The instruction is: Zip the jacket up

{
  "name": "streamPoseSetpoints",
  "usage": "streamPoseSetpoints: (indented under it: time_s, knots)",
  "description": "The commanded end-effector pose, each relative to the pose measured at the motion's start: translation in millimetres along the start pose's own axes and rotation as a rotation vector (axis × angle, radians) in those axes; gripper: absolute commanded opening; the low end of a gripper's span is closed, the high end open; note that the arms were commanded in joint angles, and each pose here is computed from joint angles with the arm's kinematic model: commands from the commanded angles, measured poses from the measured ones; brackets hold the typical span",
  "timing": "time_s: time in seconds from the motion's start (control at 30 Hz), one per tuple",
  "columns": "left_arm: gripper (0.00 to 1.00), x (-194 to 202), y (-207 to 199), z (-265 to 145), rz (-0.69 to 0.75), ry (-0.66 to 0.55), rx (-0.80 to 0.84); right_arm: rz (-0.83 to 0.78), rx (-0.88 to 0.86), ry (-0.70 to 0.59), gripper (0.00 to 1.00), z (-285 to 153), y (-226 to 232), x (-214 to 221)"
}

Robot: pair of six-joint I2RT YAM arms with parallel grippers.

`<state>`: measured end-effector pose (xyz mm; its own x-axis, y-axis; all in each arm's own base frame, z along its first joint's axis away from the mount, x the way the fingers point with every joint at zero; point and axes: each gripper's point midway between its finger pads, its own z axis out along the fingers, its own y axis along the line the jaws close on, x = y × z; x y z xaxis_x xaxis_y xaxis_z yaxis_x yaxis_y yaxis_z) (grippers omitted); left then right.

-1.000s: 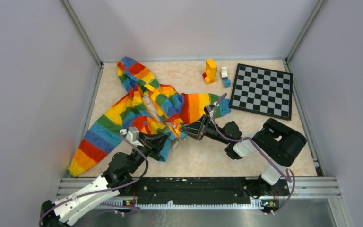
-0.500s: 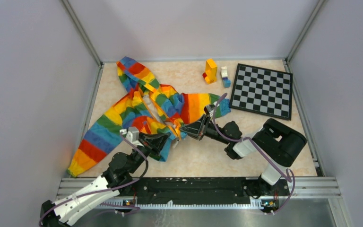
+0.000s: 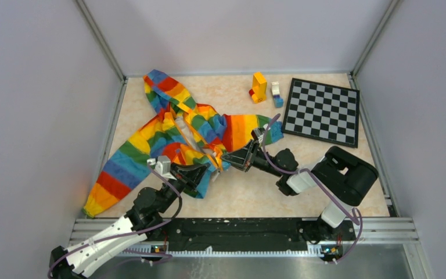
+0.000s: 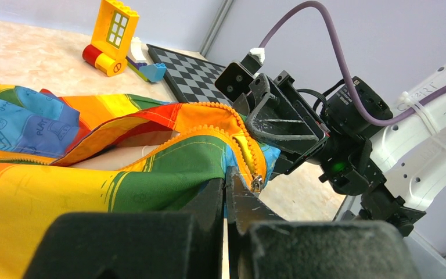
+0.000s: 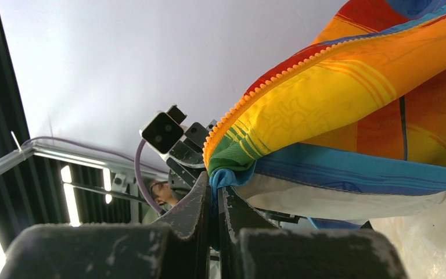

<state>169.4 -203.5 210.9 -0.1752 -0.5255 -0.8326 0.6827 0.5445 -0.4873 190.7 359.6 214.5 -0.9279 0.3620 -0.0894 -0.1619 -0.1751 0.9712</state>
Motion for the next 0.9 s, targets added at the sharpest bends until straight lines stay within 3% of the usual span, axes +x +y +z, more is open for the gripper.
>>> streamPoseSetpoints:
  time_s: [0.0, 0.87]
  knots:
    - [0.0, 20.7, 9.1, -5.9, -0.004, 0.026, 0.001, -0.118, -0.243, -0.011, 0.0, -5.7, 62.7, -0.1]
    - [0.0, 31.7, 1.0, -7.9, 0.002, 0.059, 0.065, -0.104, -0.284, 0.011, 0.0, 11.9, 72.8, -3.0]
